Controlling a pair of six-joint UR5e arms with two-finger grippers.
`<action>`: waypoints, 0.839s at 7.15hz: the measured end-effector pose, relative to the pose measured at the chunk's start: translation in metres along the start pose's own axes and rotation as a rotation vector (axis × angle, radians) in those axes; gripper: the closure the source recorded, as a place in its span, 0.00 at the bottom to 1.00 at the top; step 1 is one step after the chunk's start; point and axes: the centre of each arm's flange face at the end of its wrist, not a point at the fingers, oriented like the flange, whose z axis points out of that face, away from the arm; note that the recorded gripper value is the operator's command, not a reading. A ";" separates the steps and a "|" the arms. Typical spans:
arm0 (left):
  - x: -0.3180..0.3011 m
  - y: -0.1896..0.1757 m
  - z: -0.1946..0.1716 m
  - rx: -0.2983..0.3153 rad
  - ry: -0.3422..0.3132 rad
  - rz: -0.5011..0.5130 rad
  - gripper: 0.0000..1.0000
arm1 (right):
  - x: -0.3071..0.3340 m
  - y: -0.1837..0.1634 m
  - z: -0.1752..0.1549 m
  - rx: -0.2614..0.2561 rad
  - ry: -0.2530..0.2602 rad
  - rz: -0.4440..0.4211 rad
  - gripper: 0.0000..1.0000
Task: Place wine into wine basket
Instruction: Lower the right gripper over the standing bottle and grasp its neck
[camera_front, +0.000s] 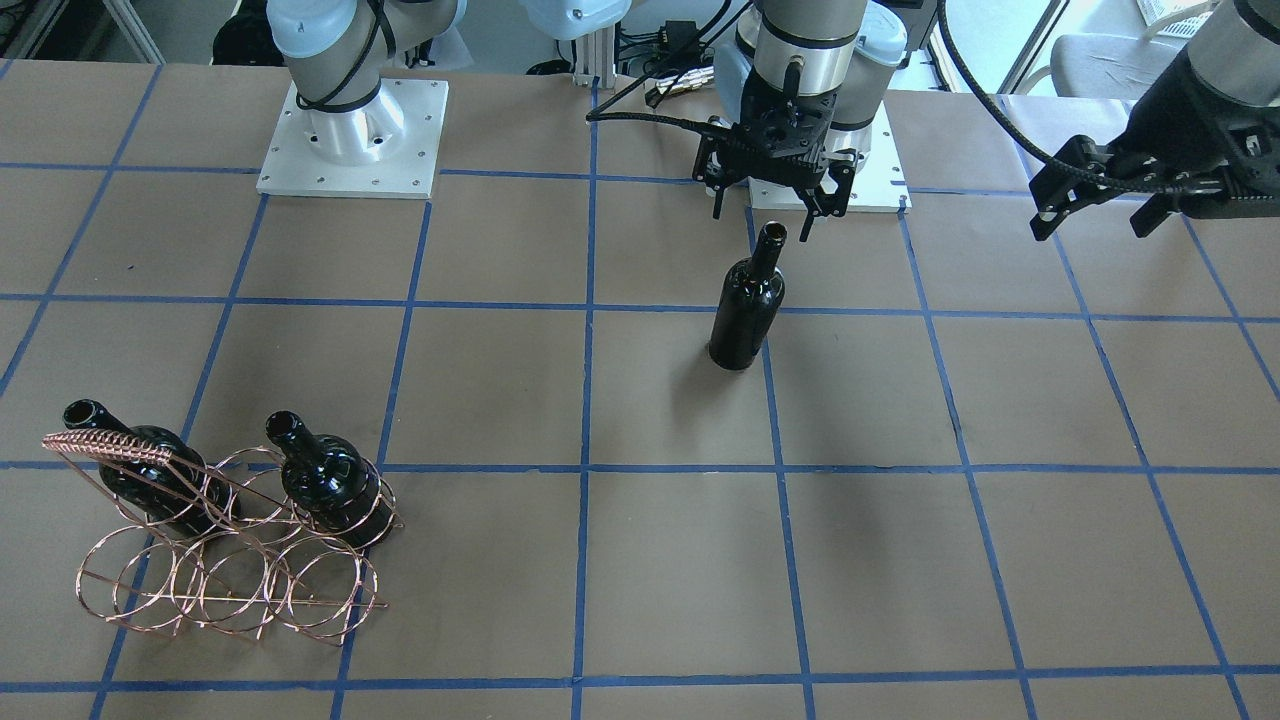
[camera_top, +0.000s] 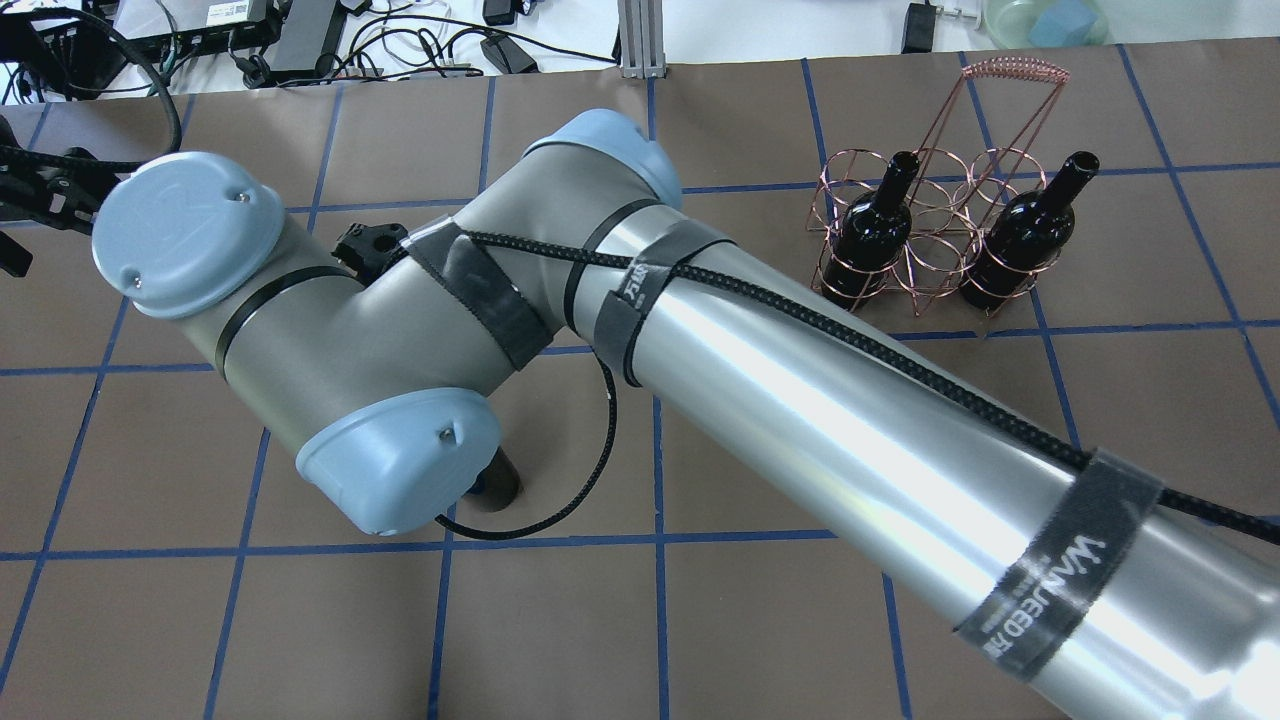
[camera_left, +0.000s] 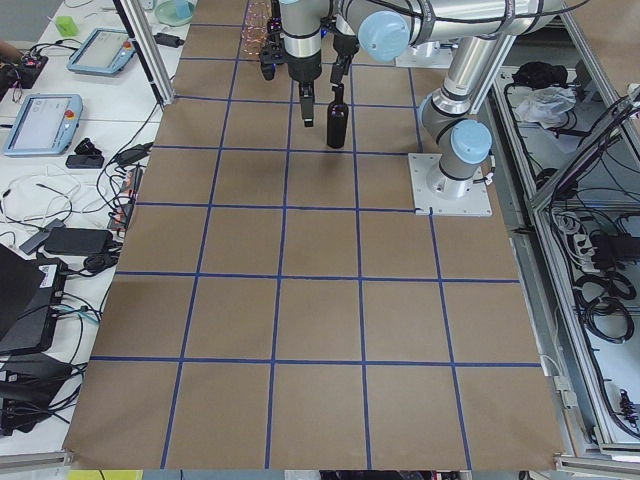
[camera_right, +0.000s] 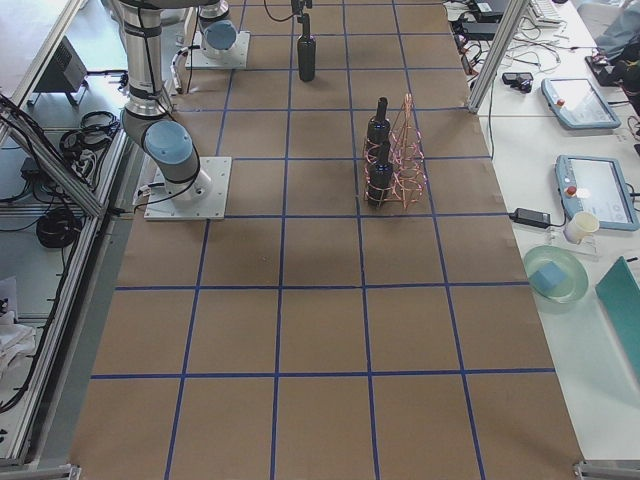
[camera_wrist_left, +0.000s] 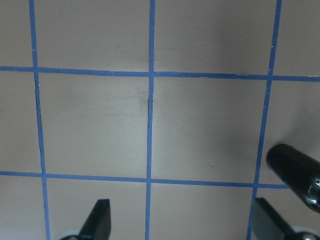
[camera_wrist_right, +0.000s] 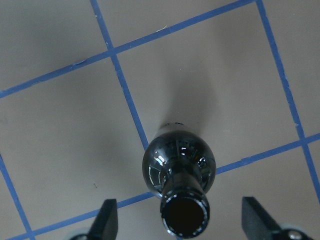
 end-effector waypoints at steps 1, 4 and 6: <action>0.000 0.000 0.000 0.002 0.003 0.000 0.00 | -0.002 0.002 0.007 -0.005 0.005 -0.031 0.42; 0.001 0.000 0.000 0.004 0.005 0.003 0.00 | 0.001 -0.001 0.006 0.006 0.018 -0.062 0.45; 0.001 -0.001 0.001 0.002 0.007 0.006 0.00 | 0.007 -0.003 0.005 0.025 0.032 -0.070 0.47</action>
